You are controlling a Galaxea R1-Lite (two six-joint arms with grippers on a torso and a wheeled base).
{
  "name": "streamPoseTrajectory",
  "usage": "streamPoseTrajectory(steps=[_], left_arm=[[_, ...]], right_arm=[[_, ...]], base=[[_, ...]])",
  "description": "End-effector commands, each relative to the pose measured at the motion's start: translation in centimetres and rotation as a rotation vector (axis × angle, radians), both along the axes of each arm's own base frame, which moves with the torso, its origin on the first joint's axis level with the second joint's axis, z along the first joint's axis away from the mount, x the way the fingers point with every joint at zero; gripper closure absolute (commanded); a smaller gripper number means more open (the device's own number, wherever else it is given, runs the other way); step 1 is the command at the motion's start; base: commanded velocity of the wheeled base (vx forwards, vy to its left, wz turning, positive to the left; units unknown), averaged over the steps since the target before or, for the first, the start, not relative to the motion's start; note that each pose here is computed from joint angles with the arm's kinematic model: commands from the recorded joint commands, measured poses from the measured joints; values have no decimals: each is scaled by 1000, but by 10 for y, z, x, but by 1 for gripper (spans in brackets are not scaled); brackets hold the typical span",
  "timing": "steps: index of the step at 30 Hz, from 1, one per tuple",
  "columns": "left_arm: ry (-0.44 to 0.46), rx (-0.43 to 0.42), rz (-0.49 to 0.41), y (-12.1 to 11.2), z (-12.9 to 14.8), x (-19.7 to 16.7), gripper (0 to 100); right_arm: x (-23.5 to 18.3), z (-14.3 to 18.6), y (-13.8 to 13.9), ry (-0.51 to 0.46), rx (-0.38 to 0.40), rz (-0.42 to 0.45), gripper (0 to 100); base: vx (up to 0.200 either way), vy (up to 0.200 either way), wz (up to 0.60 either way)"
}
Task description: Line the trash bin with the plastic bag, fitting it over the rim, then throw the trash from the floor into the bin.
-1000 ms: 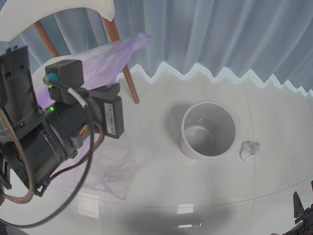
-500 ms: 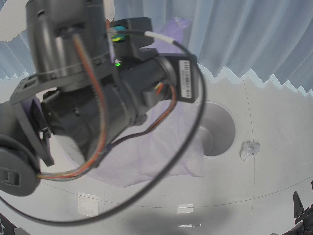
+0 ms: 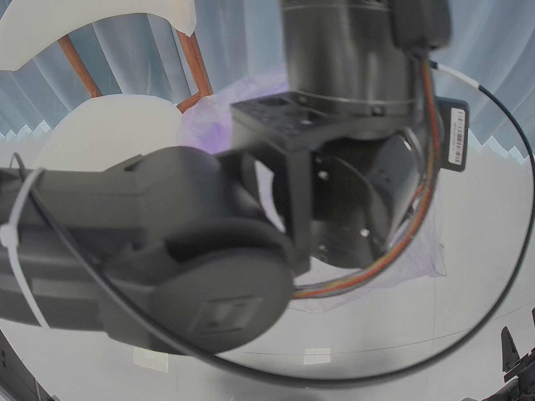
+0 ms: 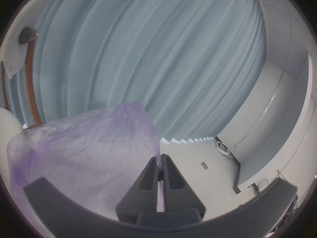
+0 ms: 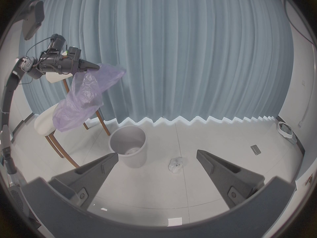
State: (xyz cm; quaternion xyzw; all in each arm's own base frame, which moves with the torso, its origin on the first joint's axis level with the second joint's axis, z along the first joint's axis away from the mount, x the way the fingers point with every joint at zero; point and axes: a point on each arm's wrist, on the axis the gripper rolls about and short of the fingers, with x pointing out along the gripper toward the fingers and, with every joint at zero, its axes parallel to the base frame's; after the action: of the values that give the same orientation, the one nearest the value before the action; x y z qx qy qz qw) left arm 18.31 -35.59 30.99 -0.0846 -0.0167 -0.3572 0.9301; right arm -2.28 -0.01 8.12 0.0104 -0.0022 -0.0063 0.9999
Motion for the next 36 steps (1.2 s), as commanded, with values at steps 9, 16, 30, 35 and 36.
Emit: streamPoseTrajectory(steps=[9,16,30,35,36], left_arm=[[4,5,-34,-49,-11,8,100],[1,19,-1,-43,-13,22,100],[-20,45,60,-32,-14,42,100],[-29,59,70,-32,-16,48,100],[-37,63,65,-32,-14,47,100]], right_arm=[[0,-5,0,0,2,-1,0],[0,-5,0,0,2,-1,0],[0,-5,0,0,2,-1,0],[0,-5,0,0,2,-1,0],[0,-5,0,0,2,-1,0]], base=[[0,0,0],[0,0,0],[0,0,0],[0,0,0],[0,0,0]])
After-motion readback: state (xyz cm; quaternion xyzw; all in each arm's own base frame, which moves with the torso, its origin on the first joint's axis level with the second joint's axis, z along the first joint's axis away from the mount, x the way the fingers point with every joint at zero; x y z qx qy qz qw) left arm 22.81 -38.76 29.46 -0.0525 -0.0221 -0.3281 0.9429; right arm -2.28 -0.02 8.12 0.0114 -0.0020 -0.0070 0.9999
